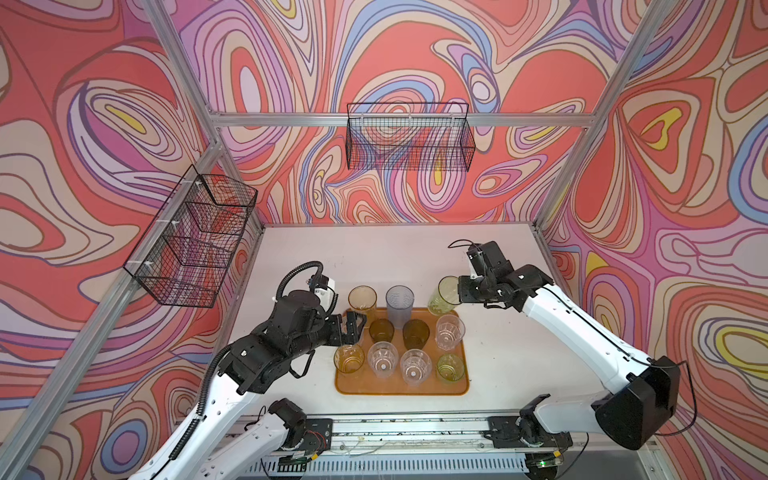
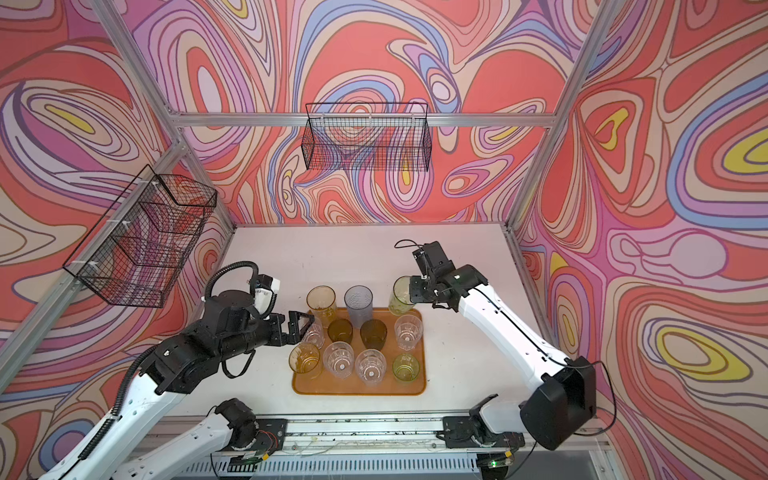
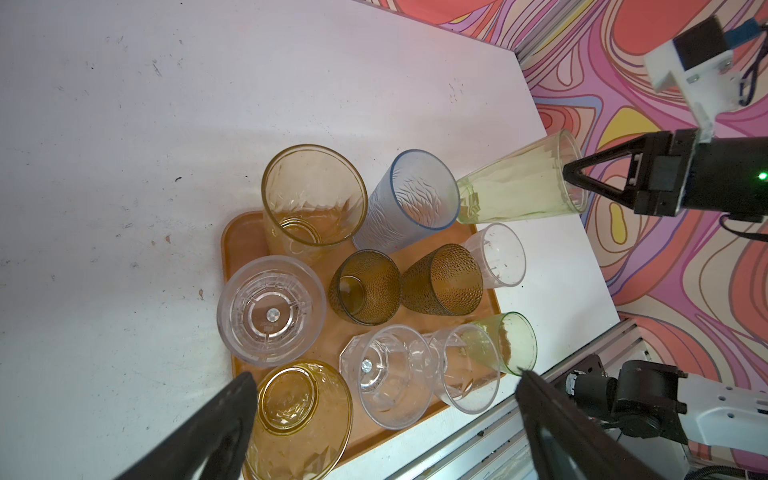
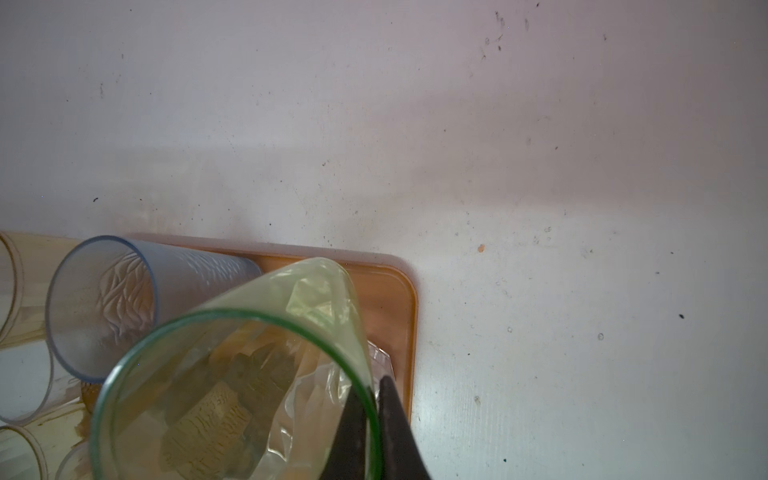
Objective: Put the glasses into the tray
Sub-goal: 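Lift the green glass and carry it over the tray edge, then lower the green glass onto the tray beside the blue glass and release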
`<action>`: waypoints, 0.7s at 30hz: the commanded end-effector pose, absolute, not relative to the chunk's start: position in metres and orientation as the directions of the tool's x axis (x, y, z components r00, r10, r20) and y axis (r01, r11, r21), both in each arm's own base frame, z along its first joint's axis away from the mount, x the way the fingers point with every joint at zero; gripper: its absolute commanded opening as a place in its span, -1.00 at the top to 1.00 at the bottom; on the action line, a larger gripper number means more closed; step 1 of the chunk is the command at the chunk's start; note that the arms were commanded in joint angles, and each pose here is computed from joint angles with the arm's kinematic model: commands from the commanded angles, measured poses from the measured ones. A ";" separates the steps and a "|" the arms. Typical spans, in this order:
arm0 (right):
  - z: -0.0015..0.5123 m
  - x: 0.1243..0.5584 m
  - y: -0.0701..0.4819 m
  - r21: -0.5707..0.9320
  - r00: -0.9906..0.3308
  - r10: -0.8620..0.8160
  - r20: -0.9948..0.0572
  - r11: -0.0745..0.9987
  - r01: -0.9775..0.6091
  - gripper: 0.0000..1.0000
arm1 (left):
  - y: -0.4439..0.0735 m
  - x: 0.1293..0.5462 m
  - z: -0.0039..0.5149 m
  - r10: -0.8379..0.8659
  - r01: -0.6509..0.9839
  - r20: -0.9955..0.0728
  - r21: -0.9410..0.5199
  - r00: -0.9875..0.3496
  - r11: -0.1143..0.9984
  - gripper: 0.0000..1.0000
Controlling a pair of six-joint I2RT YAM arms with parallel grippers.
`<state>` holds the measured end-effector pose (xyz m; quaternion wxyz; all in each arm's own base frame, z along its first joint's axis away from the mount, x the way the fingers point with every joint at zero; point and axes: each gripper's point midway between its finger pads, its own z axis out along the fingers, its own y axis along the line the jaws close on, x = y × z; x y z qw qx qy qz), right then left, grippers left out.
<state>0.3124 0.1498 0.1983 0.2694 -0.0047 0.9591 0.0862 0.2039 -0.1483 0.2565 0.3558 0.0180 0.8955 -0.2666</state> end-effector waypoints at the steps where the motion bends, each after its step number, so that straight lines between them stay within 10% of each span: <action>1: 0.202 0.314 0.156 0.179 -0.837 0.057 -0.544 0.983 -0.049 1.00 | -0.146 0.205 0.247 -0.158 0.195 -0.629 -0.454 -0.761 0.869 -1.00; 21: 0.175 0.313 0.165 0.081 -0.868 -0.004 -0.497 0.995 -0.051 1.00 | -0.150 0.210 0.239 -0.143 0.194 -0.620 -0.444 -0.772 0.875 -1.00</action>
